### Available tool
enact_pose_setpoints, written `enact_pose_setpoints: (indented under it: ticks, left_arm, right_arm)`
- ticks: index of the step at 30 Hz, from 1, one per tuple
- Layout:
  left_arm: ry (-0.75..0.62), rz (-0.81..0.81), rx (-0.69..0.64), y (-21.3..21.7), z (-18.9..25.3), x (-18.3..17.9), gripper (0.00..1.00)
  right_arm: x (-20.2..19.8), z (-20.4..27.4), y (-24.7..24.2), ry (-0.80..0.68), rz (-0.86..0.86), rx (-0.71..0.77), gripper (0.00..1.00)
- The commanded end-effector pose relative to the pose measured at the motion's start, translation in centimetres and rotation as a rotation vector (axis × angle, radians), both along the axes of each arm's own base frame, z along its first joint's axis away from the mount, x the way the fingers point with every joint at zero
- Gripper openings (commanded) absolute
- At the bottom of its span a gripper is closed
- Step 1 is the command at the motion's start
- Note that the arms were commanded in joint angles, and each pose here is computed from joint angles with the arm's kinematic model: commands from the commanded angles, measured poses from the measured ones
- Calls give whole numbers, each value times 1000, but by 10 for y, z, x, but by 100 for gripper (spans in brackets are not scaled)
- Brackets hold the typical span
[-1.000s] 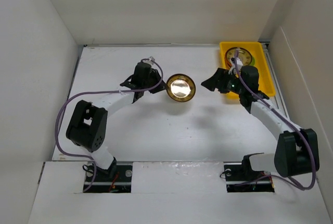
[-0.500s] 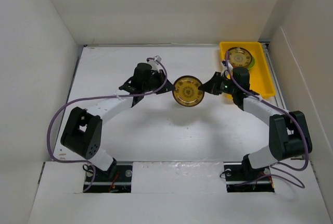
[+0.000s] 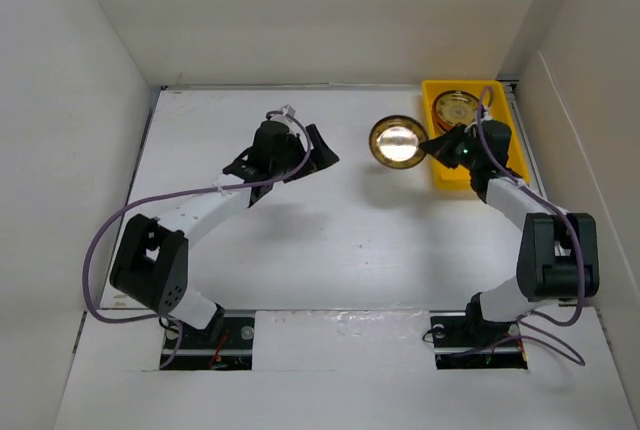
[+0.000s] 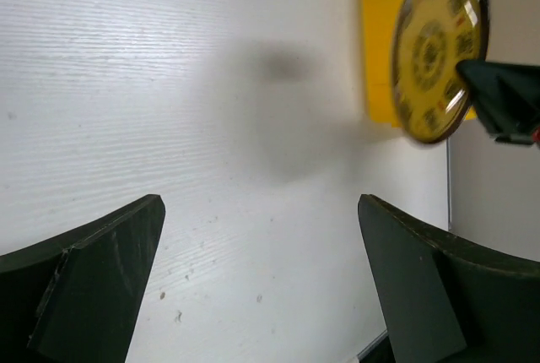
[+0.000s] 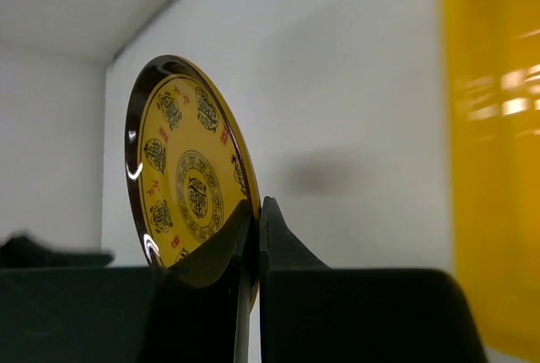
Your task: Place the plates into the plastic bin on the countertop
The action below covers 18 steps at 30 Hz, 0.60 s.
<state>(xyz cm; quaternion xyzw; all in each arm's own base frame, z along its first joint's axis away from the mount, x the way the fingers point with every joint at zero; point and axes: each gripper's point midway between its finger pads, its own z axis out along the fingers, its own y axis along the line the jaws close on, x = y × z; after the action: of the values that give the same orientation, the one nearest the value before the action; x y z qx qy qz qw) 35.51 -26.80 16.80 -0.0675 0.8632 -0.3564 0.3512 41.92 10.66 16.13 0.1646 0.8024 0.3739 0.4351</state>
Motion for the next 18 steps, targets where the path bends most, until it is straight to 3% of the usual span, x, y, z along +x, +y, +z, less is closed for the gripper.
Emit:
enact_pose_setpoints:
  ticks: [1, 5, 10, 18]
  left_arm:
    - [-58, 82, 29, 24, 18, -6, 100]
    - [-76, 46, 72, 32, 17, -25, 100]
    - [-70, 46, 96, 40, 9, -34, 100]
    - [-62, -20, 67, 25, 1, -33, 100]
  right_arm:
    - [51, 42, -91, -87, -357, 42, 0]
    - [86, 38, -140, -65, -450, 89, 0]
    - [129, 1, -170, 11, -500, 84, 0]
    - [147, -20, -205, 49, -593, 164, 0]
